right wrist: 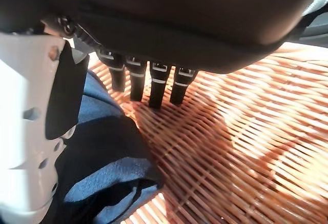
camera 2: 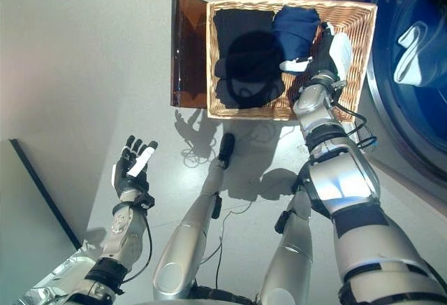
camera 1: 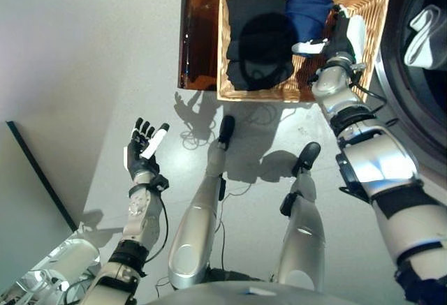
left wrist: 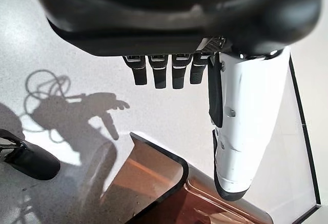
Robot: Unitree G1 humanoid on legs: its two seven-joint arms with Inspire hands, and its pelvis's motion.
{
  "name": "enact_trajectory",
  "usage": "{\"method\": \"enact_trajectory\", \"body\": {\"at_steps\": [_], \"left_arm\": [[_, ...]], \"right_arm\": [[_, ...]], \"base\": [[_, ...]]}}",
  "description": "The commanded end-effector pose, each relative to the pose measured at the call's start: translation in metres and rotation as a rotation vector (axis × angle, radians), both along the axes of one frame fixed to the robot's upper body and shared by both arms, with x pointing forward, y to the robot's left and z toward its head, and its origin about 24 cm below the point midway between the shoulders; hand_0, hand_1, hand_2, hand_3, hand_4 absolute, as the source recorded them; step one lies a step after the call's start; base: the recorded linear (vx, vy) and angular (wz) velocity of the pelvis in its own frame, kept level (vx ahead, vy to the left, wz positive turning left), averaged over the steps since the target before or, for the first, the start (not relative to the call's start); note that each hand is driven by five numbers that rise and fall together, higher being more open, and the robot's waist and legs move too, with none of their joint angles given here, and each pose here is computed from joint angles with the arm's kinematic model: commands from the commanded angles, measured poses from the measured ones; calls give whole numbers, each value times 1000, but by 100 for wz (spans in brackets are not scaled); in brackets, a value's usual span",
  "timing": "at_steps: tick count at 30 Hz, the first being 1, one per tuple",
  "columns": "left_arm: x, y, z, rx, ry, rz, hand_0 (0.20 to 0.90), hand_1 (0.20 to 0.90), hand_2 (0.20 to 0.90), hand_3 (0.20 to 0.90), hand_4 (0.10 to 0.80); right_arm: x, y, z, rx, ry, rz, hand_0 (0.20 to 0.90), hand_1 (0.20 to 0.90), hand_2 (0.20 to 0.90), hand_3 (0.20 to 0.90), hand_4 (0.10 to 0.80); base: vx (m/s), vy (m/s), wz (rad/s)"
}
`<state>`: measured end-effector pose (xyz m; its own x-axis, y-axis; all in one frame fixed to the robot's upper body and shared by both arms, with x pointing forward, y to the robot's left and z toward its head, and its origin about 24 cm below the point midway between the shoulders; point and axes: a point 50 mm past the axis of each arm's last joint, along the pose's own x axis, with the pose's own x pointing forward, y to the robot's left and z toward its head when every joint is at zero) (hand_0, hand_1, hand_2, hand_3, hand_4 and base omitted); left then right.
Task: Pick up the clothes and place them into the washing machine
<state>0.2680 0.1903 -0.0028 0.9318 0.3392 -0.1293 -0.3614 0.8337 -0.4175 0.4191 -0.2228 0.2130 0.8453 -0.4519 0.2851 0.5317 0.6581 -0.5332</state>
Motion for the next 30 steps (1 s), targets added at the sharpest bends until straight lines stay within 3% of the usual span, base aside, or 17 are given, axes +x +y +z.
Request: {"method": "enact_trajectory", "body": {"at_steps": [1,2,4,5,30], "left_arm": [[-1,8,22,39,-121,3,900,900,900,900,800],[-1,8,22,39,-121,2,900,900,900,900,800],[0,7,22,39,-119,1,900,900,900,900,800],[0,6,21,32,-115,-1,900,900,900,900,800],[-6,7,7,19,-61,9,900,900,900,900,800]], "right_arm": [[-1,4,81,-84,-207,30,521,521,521,521,529],[-1,4,82,-84,-207,30,499,499,499,499,514],[-2,4,85,-84,-216,29,277,277,277,277,355],[-2,2,88,-89,-220,20,200,200,200,200,300],[0,16,76,-33,-239,68,200,200,200,200,300]], "base": [[0,17,5],[-3,12,6],[-3,13,5],[-3,15,5],[-1,2,1]]}}
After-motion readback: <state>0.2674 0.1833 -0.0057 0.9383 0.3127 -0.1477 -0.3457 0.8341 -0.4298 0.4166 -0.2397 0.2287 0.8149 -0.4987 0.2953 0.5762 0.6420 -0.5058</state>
